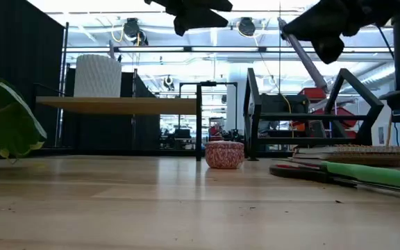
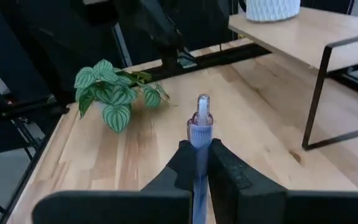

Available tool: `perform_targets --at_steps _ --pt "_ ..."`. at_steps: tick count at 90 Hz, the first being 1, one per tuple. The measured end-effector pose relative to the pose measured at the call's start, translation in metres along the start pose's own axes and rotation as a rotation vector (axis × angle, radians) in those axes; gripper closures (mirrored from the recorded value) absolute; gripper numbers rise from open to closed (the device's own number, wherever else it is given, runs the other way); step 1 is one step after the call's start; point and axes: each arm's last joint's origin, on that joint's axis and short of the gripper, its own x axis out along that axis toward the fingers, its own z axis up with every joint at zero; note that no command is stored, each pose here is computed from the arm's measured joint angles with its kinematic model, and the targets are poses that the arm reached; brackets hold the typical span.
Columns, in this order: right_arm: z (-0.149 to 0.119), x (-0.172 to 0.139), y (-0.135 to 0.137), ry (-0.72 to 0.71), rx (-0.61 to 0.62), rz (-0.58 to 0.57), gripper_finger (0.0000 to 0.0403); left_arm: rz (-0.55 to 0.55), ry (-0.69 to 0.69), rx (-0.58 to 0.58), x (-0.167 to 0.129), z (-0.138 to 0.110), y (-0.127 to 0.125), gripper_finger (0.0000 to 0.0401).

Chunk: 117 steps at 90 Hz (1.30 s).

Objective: Stock shelves
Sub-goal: Put the purple pen into the white pen holder

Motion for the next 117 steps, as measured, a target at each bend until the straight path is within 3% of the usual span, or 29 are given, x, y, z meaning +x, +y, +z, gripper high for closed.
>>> perform_targets --at_steps 43,70,91,117 --pt "0.023 -0.001 0.002 -0.217 -0.094 0.030 0.0401 0.001 -0.069 -0.003 0.005 0.005 0.000 0.0203" --pt "0.035 0.001 -0.006 -0.311 -0.134 -0.019 0.0400 -0.093 -0.185 -0.020 0.039 -0.003 -0.004 0.0203" --pt "0.036 0.001 -0.007 -0.318 -0.149 -0.018 0.0401 -0.076 -0.306 -0.028 0.064 -0.010 -0.001 0.0203" --pt "0.036 0.001 -0.006 -0.317 -0.150 -0.018 0.0401 -0.077 -0.309 -0.057 0.089 -0.015 0.005 0.0203"
